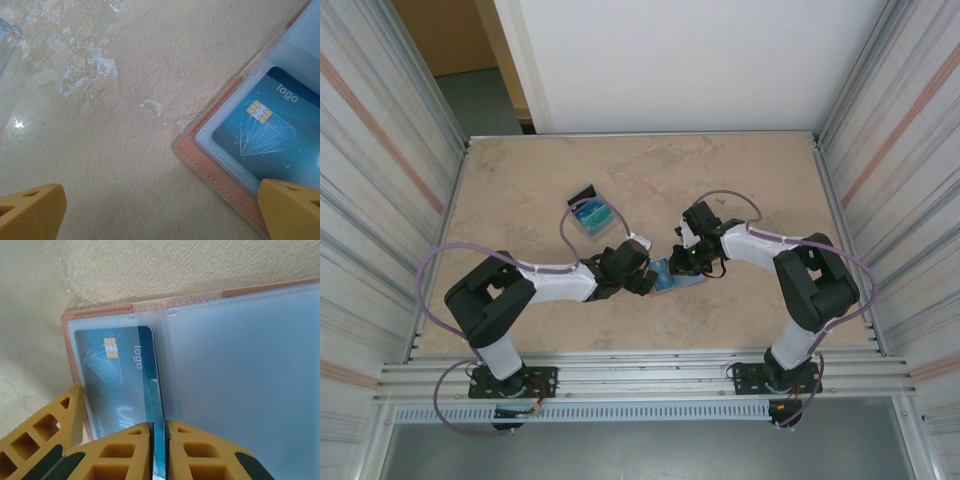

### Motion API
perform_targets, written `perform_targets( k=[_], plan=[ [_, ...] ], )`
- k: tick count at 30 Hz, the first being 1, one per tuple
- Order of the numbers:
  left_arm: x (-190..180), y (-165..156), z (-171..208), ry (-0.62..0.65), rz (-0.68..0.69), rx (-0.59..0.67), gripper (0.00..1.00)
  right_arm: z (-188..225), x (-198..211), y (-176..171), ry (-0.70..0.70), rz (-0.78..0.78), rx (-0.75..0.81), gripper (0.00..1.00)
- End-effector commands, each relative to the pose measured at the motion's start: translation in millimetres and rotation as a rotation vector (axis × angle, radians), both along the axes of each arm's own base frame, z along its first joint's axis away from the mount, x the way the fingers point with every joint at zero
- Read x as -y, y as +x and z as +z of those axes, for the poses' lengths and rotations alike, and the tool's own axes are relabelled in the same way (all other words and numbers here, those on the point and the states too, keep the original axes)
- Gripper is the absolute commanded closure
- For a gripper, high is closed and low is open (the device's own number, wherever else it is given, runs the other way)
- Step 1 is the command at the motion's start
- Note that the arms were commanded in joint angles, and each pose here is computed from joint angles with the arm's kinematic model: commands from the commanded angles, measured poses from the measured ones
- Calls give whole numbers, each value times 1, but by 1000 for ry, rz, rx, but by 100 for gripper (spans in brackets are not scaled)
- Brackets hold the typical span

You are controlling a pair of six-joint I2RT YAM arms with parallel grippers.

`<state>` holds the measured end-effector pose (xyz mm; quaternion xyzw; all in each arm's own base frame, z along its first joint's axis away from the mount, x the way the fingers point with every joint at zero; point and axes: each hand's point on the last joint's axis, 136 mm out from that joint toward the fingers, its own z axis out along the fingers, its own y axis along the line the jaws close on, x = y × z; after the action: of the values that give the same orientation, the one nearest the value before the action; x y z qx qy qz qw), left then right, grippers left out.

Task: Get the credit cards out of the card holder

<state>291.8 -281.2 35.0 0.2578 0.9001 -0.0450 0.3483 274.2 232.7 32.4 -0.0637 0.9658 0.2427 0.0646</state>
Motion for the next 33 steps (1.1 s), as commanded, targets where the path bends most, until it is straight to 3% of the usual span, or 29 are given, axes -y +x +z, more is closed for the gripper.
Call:
perform_targets(
  k=[1,23,33],
  plan=[
    [0,1,-1,25,12,1,1,-4,-2,-4,20,-1,-29,85],
    [0,2,-2,35,12,1,1,-22,4,-8,-13,3,-66,81],
    [0,1,-9,50,10,-15,1,-22,-5,-11,104,10,-105,82]
  ],
)
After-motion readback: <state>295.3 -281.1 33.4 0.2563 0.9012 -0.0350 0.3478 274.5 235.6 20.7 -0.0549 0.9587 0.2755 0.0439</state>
